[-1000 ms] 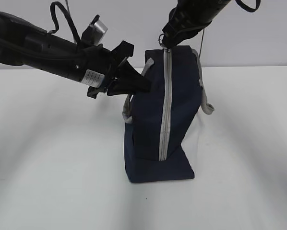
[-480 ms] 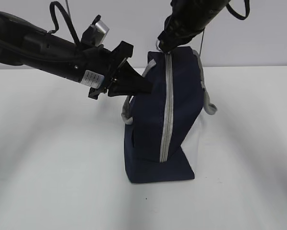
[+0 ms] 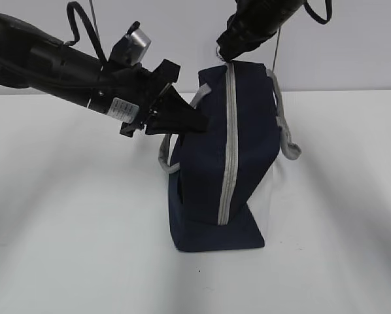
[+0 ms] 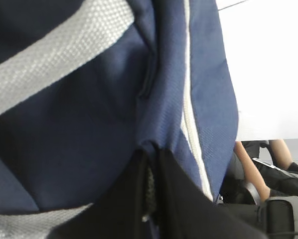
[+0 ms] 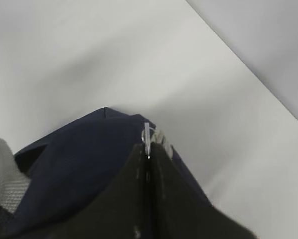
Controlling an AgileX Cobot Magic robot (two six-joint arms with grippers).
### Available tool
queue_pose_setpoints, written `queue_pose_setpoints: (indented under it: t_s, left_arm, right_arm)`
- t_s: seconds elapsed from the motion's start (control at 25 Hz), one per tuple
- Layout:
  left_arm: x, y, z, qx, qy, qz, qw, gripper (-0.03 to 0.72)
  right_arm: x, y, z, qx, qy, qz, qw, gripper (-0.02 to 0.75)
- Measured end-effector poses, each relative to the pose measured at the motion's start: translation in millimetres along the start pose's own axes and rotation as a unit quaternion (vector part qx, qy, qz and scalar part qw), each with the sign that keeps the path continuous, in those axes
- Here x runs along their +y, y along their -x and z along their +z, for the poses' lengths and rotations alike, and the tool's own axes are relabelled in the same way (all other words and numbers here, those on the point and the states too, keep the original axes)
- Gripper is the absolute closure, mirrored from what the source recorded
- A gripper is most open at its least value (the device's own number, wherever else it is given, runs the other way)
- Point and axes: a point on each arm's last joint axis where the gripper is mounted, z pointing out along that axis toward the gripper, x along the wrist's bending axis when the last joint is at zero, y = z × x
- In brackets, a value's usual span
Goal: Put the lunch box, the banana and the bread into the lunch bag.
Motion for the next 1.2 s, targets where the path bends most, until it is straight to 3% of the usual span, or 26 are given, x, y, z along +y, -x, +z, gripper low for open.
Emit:
queue_pose_setpoints:
  t_s: [0.36, 0.72, 0.8, 0.92, 1.0, 1.08, 1.2]
  left_arm:
    - [0.1, 4.1, -4.6, 0.012, -0.002, 0.018, 1.000, 0.660]
    - [-2.0, 5.5, -6.8, 0.013, -0.014, 0.028, 0.999, 0.639]
    - [-2.1, 4.5, -8.8, 0.011, -0.017, 0.027, 0.999, 0.547]
    - [-1.9, 1.3, -15.2, 0.005, -0.021, 0.023, 1.000, 0.269]
    - [-1.3, -1.0, -21.5, -0.007, -0.022, 0.014, 1.000, 0.160]
    - [0.2, -1.7, -27.7, -0.026, -0.017, 0.001, 1.000, 0.116]
    - [4.0, -1.8, -37.3, -0.051, -0.001, -0.019, 0.999, 0.133]
  right_arm:
    - [-17.6, 36.0, 31.8, 0.045, 0.019, 0.081, 0.996, 0.754]
    - [-19.0, 44.9, 21.1, 0.117, 0.082, 0.080, 0.987, 0.754]
    - [-20.9, 47.4, 17.7, 0.131, 0.092, 0.077, 0.984, 0.754]
    - [-25.2, 53.1, 12.8, 0.147, 0.108, 0.079, 0.980, 0.754]
    - [-27.5, 56.6, 10.3, 0.154, 0.116, 0.082, 0.978, 0.754]
    - [-30.1, 60.9, 7.3, 0.160, 0.125, 0.092, 0.975, 0.754]
    - [-30.5, 61.3, 3.7, 0.180, 0.138, 0.103, 0.968, 0.754]
